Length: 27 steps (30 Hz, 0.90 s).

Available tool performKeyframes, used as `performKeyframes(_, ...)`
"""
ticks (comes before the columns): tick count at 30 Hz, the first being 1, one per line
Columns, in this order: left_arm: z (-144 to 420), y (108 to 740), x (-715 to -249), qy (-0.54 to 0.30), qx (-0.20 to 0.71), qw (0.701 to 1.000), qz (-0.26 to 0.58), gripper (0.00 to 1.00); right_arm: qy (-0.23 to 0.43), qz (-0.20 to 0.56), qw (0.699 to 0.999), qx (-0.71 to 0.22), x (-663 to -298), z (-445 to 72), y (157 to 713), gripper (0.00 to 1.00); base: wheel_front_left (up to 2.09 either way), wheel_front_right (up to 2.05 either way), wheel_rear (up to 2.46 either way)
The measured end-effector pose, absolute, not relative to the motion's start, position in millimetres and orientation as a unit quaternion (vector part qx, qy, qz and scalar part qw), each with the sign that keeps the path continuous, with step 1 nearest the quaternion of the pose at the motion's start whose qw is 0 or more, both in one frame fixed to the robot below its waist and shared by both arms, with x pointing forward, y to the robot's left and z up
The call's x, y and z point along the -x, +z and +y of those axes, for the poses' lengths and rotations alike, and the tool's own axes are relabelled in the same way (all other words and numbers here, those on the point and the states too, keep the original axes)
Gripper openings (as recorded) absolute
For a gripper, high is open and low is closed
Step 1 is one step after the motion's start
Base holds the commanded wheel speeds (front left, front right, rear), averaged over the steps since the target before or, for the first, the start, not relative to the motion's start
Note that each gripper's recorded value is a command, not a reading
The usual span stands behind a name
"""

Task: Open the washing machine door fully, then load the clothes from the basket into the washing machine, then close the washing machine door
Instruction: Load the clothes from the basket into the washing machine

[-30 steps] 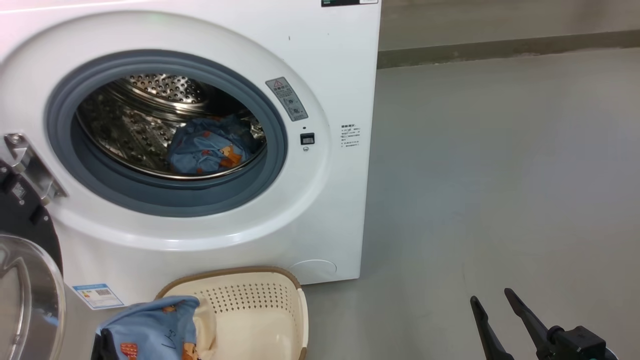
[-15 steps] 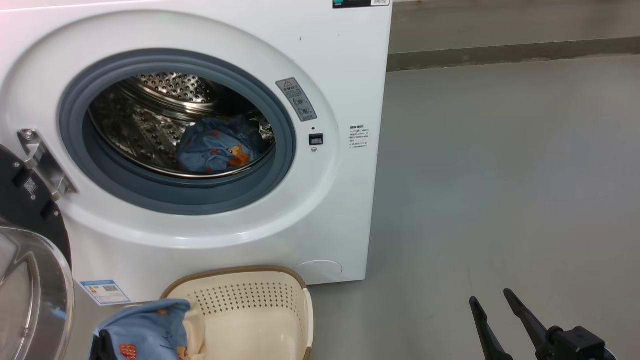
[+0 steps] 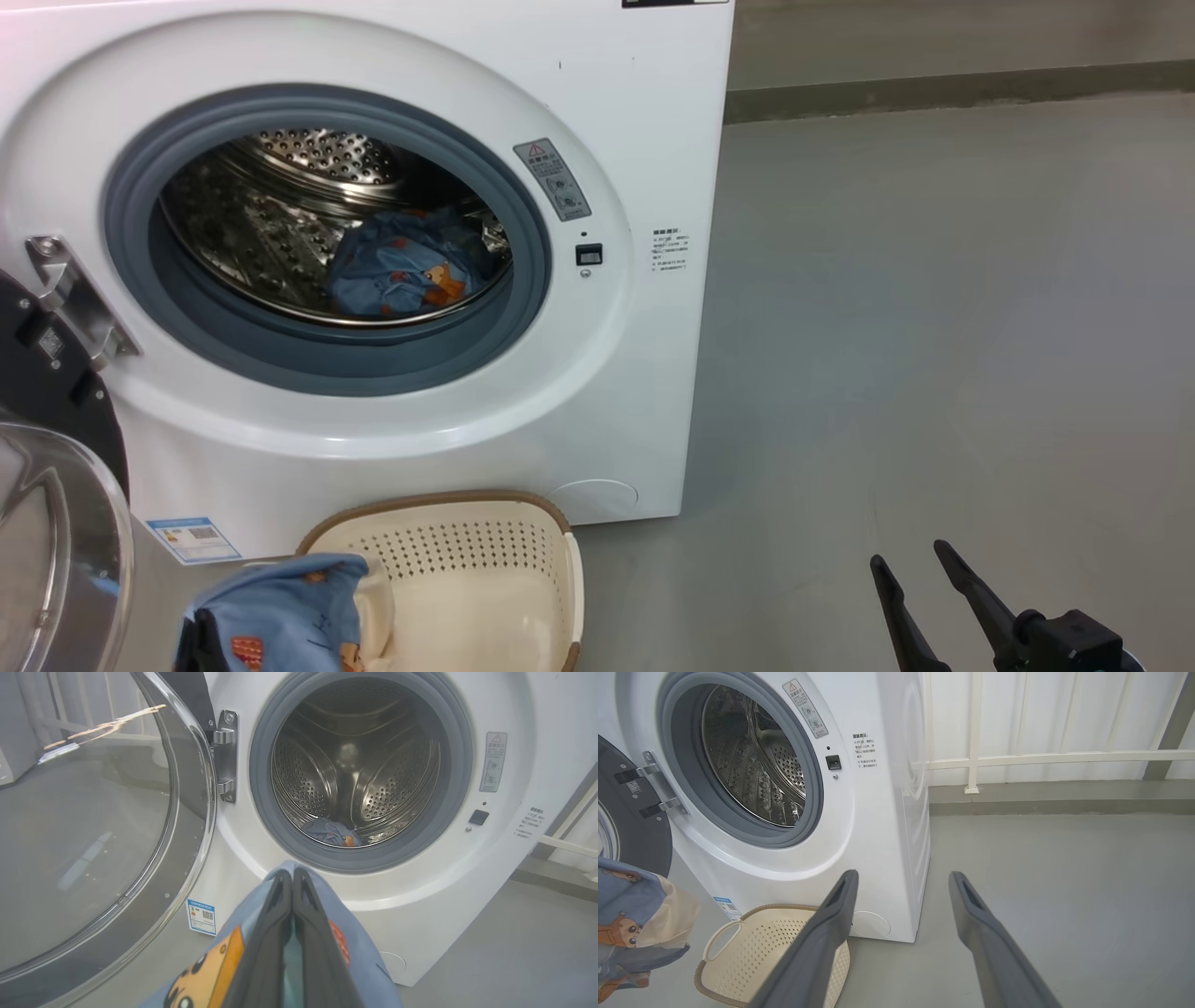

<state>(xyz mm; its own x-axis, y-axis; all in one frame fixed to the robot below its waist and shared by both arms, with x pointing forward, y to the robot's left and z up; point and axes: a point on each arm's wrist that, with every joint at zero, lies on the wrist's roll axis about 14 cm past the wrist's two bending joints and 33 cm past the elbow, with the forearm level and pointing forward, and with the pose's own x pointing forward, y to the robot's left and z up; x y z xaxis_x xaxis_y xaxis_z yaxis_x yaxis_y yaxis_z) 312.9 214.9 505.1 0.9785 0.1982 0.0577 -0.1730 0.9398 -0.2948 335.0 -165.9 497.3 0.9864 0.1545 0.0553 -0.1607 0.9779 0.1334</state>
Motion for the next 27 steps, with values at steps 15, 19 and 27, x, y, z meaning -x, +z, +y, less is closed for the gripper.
performKeyframes(15,186,516,-352,0.039,0.134,0.989,-0.054,0.00,0.070,0.002,0.994,-0.079,-335,-166,482,1.00,0.00,0.00,0.00)
performKeyframes(19,178,531,-383,0.022,0.130,0.988,-0.078,0.00,0.064,-0.002,0.995,-0.080,-350,-168,485,1.00,0.00,0.00,0.00)
performKeyframes(27,163,547,-444,-0.005,0.116,0.988,-0.106,0.00,0.060,0.007,0.995,-0.084,-368,-168,478,1.00,0.00,0.00,0.00)
